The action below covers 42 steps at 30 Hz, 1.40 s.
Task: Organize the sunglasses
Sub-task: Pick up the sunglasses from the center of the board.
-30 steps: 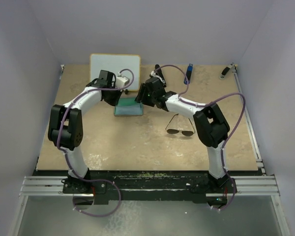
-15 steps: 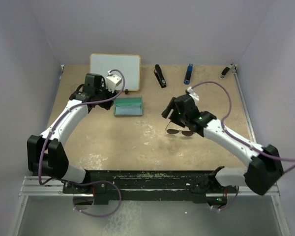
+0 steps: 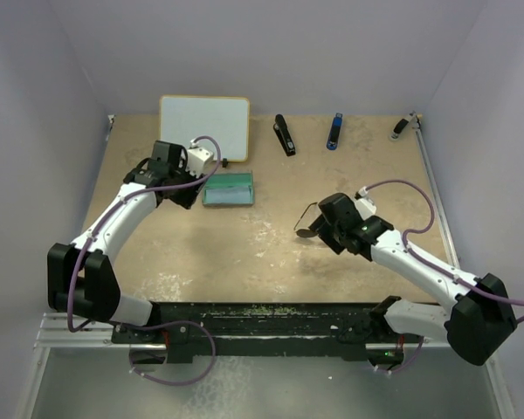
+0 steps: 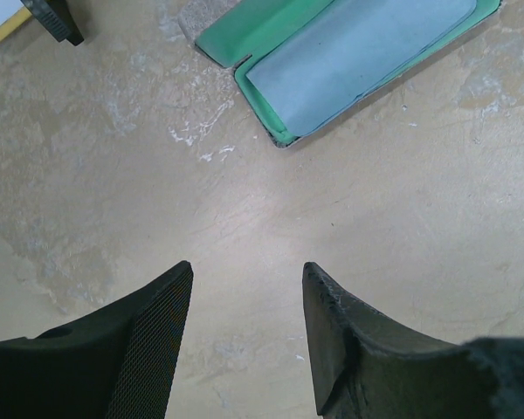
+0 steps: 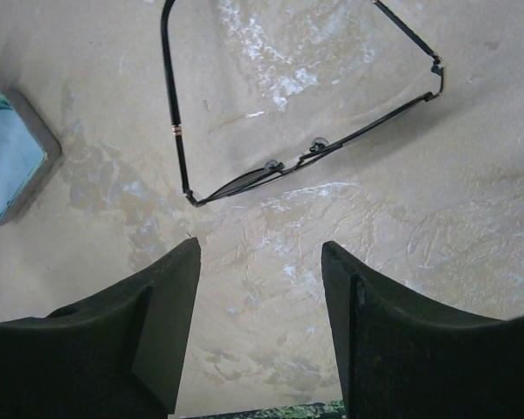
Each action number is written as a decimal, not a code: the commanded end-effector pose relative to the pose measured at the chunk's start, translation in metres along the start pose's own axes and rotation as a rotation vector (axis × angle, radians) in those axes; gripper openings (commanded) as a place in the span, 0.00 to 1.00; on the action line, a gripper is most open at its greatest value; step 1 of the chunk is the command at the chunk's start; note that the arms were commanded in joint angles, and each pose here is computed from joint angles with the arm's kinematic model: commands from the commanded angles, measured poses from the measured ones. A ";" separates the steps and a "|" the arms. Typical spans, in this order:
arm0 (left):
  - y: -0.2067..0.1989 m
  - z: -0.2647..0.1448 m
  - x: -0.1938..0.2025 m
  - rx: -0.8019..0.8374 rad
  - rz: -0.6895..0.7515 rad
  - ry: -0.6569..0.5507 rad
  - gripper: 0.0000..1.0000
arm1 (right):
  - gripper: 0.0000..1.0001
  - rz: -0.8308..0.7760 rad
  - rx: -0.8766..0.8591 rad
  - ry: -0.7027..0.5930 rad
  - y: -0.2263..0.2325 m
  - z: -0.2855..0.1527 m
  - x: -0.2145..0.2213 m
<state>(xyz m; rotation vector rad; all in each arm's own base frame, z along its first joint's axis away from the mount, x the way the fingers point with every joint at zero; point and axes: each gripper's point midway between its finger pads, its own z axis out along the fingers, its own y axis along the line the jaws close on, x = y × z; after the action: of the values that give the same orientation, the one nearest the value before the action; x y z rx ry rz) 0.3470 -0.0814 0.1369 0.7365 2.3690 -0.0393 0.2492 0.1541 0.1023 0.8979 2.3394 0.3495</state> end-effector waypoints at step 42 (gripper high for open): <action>-0.016 0.008 0.011 0.096 -0.038 0.076 0.57 | 0.00 0.031 0.139 -0.142 0.017 0.044 -0.022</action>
<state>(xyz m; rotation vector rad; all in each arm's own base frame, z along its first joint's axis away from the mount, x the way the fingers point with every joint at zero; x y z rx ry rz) 0.3321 -0.0793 0.1042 0.7724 2.5058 -0.0630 0.2864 0.1528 0.0663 1.0292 2.2947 0.1111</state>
